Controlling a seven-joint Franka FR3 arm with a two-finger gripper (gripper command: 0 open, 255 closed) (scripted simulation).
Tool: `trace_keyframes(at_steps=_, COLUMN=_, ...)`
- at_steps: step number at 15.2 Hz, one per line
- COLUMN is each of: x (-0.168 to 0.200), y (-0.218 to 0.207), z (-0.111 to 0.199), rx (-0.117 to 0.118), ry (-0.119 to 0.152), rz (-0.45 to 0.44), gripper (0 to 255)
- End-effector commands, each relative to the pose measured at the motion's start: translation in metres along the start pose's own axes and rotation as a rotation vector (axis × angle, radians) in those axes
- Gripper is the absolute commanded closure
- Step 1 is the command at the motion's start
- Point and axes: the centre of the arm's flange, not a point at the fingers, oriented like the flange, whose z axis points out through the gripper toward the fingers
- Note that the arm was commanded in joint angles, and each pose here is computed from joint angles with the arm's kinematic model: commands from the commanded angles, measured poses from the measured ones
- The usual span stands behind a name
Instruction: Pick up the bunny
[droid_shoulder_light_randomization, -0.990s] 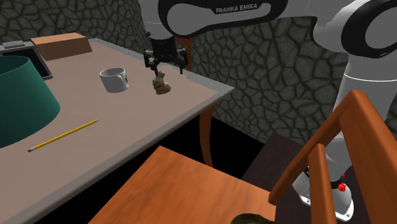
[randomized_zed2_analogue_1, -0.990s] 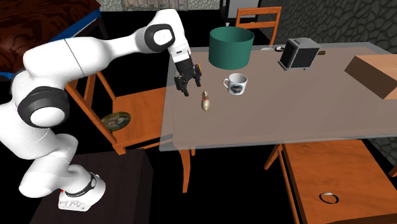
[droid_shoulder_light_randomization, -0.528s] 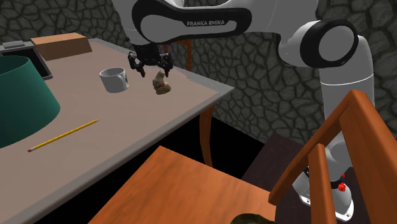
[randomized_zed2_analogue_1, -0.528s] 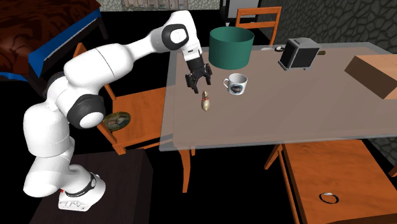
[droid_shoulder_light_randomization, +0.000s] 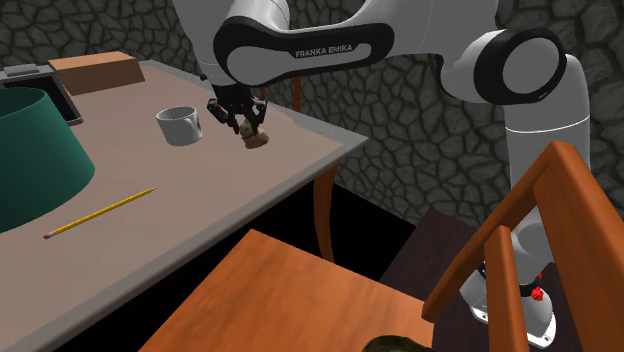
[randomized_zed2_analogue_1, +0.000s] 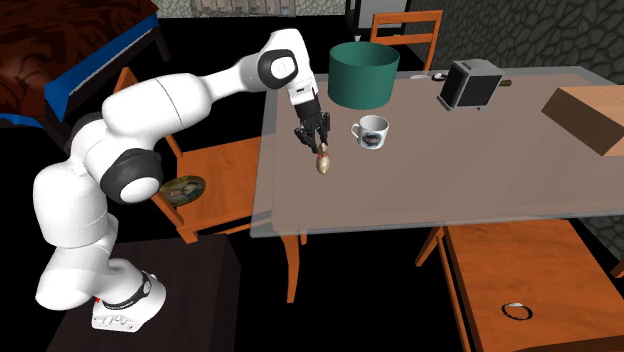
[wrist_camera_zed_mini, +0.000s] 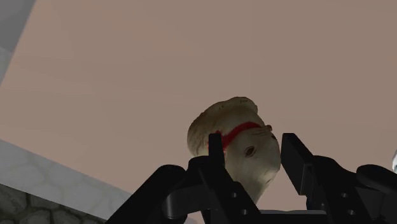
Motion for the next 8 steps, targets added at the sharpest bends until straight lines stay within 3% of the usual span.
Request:
trace_keyframes(at_steps=1, x=-0.0001, y=0.0, z=0.0007, rx=-0.001, ry=0.0, rz=0.0, gripper=255)
trace_keyframes(at_steps=8, x=-0.0008, y=0.0002, z=0.0019, rx=-0.001, ry=0.0, rz=0.0, gripper=255)
